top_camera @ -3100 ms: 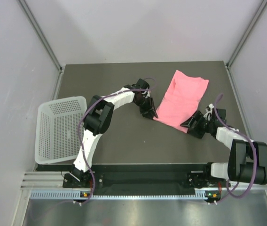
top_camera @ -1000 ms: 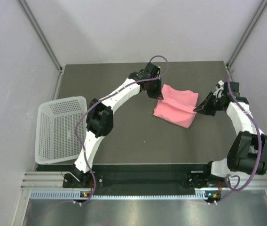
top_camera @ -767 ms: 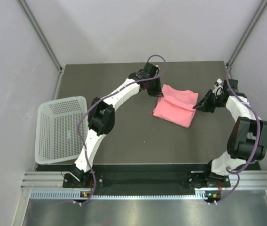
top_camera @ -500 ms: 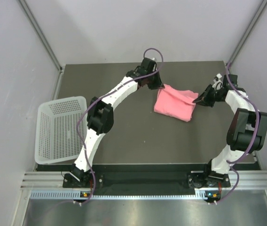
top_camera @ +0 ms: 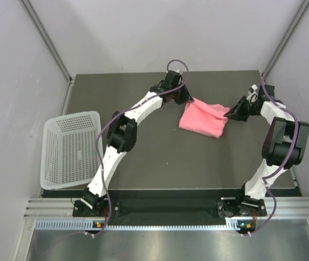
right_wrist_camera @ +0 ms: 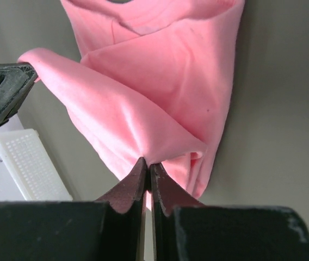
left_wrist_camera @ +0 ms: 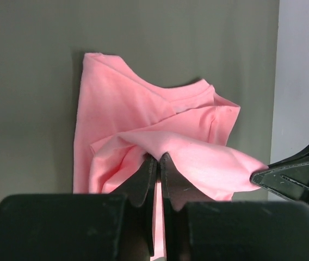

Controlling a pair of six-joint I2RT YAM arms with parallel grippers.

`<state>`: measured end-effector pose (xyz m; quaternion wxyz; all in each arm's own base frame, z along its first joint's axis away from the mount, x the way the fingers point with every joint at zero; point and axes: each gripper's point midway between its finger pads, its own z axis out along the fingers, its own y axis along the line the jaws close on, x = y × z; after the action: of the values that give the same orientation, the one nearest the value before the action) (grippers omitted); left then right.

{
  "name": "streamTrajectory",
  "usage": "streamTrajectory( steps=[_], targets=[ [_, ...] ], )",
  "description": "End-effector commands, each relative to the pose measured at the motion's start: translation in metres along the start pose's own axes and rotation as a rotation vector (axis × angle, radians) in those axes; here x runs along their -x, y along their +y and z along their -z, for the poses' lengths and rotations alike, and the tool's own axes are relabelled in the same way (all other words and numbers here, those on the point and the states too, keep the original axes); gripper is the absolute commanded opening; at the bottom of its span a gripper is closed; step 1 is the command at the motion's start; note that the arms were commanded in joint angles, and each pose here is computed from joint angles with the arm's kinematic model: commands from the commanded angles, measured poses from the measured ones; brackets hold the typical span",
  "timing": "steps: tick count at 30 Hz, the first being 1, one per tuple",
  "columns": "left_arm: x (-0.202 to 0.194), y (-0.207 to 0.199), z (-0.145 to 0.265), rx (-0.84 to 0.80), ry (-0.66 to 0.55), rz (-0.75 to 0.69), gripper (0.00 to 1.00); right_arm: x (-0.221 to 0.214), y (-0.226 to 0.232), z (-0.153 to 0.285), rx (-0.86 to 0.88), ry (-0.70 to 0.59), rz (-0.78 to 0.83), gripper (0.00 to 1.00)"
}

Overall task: Fold and stack the t-shirts
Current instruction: Fold the tshirt

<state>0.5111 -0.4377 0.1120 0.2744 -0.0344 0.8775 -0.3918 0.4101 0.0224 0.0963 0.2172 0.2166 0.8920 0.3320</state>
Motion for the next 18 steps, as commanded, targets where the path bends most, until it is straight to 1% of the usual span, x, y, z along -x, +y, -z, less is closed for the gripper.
streamTrajectory(
  steps=[1,5,7,10,11,12,13,14,15,16,17,18],
  targets=[
    [0.04,-0.029,0.007,-0.11,-0.108,-0.007,0.07,0.031,0.008,0.003,0.044,-0.071,0.031,0.04],
    [0.047,-0.017,0.002,-0.096,-0.121,0.015,0.15,0.042,0.003,-0.008,0.05,-0.082,0.01,0.13],
    [0.052,-0.017,0.003,-0.096,-0.127,0.023,0.22,0.053,0.0,-0.016,0.051,-0.083,0.003,0.19],
    [0.064,-0.013,0.01,-0.097,-0.128,0.051,0.32,0.067,0.0,-0.021,0.048,-0.089,-0.012,0.2],
    [0.071,-0.014,0.018,-0.098,-0.136,0.05,0.4,0.072,-0.001,-0.02,0.037,-0.098,-0.02,0.2],
    [0.073,-0.013,0.022,-0.082,-0.134,0.046,0.43,0.078,0.003,-0.017,0.035,-0.111,-0.015,0.21],
    [0.07,-0.006,0.027,-0.051,-0.118,0.044,0.45,0.081,0.003,-0.015,0.022,-0.116,-0.017,0.23],
    [0.078,-0.009,0.04,-0.037,-0.134,0.008,0.49,0.087,-0.001,-0.012,-0.01,-0.135,-0.007,0.26],
    [0.078,-0.009,0.047,-0.022,-0.131,-0.005,0.51,0.091,0.002,-0.006,-0.028,-0.142,-0.004,0.3],
    [0.072,-0.001,0.05,0.004,-0.112,-0.01,0.52,0.093,0.002,-0.003,-0.047,-0.146,0.001,0.37],
    [0.074,-0.009,0.067,0.006,-0.111,-0.04,0.51,0.097,-0.001,0.0,-0.078,-0.155,0.026,0.39],
    [0.071,-0.009,0.073,0.01,-0.1,-0.049,0.51,0.098,0.003,0.008,-0.102,-0.148,0.039,0.4]
  ],
)
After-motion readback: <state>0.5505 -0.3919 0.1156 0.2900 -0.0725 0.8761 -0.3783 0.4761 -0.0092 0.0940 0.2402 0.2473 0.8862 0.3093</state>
